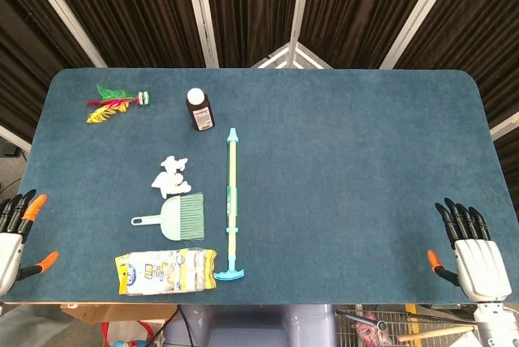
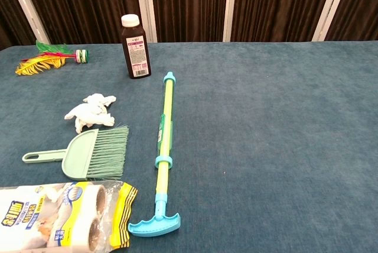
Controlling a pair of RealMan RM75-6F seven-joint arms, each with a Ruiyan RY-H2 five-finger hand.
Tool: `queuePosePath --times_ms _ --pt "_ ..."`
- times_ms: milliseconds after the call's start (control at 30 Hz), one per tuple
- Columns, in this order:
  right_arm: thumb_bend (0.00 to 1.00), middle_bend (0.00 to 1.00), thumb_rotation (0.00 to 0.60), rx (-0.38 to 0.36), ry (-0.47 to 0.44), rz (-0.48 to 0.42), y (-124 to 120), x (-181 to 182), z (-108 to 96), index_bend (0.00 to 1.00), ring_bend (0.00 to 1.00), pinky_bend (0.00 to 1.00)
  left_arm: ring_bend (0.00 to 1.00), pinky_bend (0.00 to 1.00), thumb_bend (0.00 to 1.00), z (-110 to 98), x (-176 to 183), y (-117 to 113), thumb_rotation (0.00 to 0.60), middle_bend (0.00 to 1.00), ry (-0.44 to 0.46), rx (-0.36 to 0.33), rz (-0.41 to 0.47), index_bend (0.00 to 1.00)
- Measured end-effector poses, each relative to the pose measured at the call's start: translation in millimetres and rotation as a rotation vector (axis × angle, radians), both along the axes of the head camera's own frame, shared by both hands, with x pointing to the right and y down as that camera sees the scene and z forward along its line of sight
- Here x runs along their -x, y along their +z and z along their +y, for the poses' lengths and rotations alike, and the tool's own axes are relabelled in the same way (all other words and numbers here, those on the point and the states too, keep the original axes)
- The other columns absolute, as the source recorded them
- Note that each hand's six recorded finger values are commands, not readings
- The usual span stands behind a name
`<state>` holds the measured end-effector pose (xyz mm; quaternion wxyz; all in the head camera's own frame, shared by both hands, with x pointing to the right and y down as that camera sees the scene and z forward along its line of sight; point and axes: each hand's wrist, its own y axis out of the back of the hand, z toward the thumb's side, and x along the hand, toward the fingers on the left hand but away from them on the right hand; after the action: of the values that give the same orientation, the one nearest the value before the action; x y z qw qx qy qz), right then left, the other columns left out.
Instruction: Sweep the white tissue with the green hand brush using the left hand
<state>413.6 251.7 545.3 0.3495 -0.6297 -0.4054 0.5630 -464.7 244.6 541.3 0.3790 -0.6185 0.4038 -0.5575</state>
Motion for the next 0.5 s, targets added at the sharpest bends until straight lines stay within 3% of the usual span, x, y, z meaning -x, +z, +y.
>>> queuePosePath --times_ms 167,233,267,333,400,500 --pt "0.38 0.0 0.6 -0.001 -0.001 -0.001 -0.4 0.2 -0.4 0.0 0.0 0.0 0.0 0.05 0.01 0.3 0.2 0.7 0.6 0.0 0.0 0.005 -0.004 0.0" --pt "0.38 0.0 0.6 -0.001 -0.002 0.0 -0.3 0.1 -0.1 0.0 0.0 0.0 0.04 0.11 0.01 0.3 0.0 0.9 0.6 0.02 0.0 0.007 -0.004 0.0" --pt "0.38 0.0 0.6 0.0 -0.002 0.001 -0.2 0.0 0.0 0.0 0.0 0.0 0.1 0.18 0.02 0.4 0.0 1.0 0.6 0.08 0.0 0.009 -0.005 0.0" --pt "0.38 0.0 0.6 -0.001 0.001 -0.001 -0.4 -0.1 -0.1 0.0 0.0 0.0 0.36 0.45 0.06 0.6 0.1 1.6 0.6 0.33 0.002 0.012 -0.012 0.04" --pt "0.38 0.0 0.6 -0.004 -0.002 -0.002 -0.8 0.5 -0.4 0.0 0.0 0.0 0.67 0.74 0.12 0.0 -0.1 2.2 0.6 0.67 0.007 0.012 -0.026 0.19" --pt "0.37 0.0 0.6 0.002 -0.005 -0.002 0.4 1.6 0.3 0.0 0.0 0.0 0.91 0.92 0.19 -4.7 -3.4 5.3 0.6 0.94 0.016 0.013 -0.045 0.34"
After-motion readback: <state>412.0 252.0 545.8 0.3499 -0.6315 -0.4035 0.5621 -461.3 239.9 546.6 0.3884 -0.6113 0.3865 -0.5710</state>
